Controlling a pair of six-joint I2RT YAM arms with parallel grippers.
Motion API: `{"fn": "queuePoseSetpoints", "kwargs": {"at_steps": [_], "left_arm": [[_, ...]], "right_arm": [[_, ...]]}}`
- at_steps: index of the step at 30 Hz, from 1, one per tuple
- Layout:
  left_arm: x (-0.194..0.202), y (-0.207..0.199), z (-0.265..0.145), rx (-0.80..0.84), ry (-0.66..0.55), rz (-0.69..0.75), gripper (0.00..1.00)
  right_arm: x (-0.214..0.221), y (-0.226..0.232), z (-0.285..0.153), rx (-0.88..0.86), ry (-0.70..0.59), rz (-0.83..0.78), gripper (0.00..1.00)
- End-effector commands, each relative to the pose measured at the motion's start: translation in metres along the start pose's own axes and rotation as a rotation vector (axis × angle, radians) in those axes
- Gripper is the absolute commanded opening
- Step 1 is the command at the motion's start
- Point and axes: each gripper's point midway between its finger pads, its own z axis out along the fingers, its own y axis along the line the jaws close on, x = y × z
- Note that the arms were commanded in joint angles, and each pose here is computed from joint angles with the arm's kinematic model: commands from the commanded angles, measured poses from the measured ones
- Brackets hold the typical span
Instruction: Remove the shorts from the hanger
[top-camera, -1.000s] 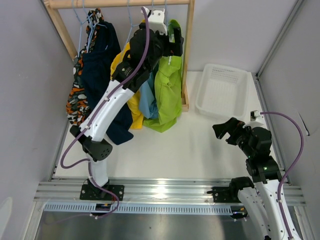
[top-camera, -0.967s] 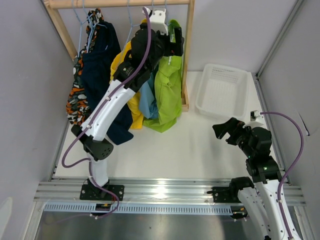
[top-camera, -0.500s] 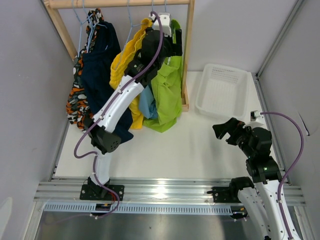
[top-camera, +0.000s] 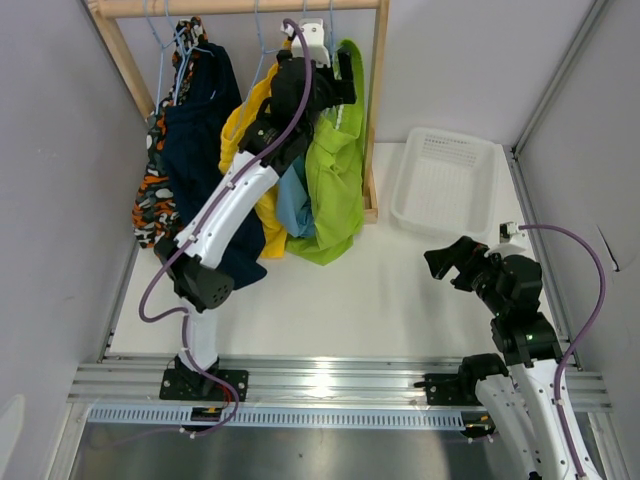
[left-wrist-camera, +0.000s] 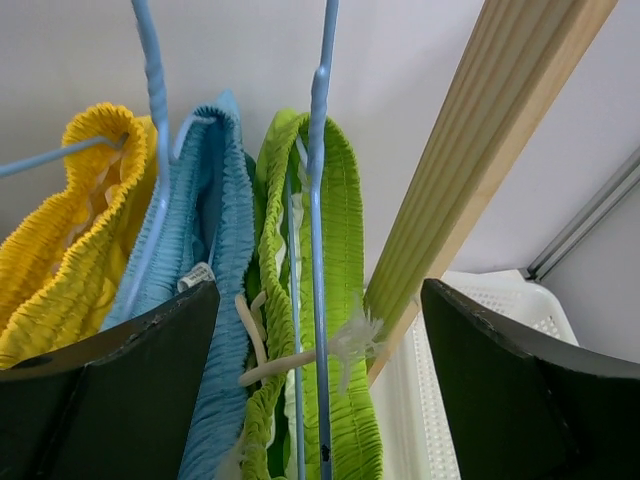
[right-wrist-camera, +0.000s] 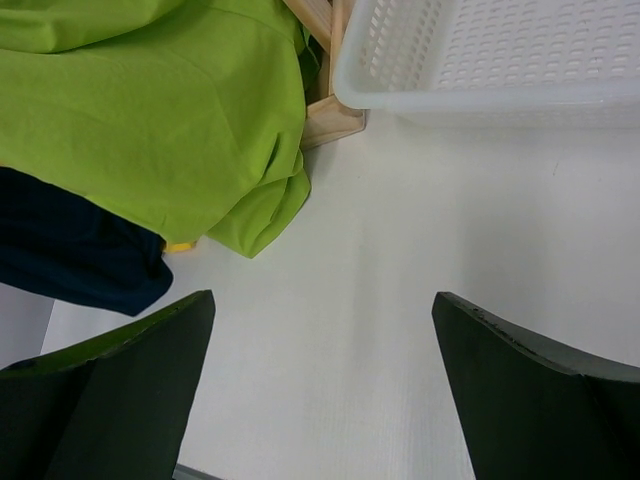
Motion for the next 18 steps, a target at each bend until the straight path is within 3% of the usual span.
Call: {"fn": "queuePoseSetpoints", "kwargs": {"at_steps": [1, 12, 18], "left_arm": [[-0.047, 0.0, -0.015, 0.016, -0.103, -0.03, 0.89], [-0.01, -0.008, 0.018, 0.061, -0.045, -0.065, 0.71], [0.007, -0.008, 0.028, 0.065, -0.014, -0.067, 0.55]], "right_arm": [[-0.005, 0.005, 0.002, -0.028, -0.021, -0.016, 1.0], [-0.005, 0.007, -0.001, -0.033, -0.02, -0.018, 0.99], [-0.006, 0.007, -0.001, -0.032, -0.022, -0.019, 0.99]]}}
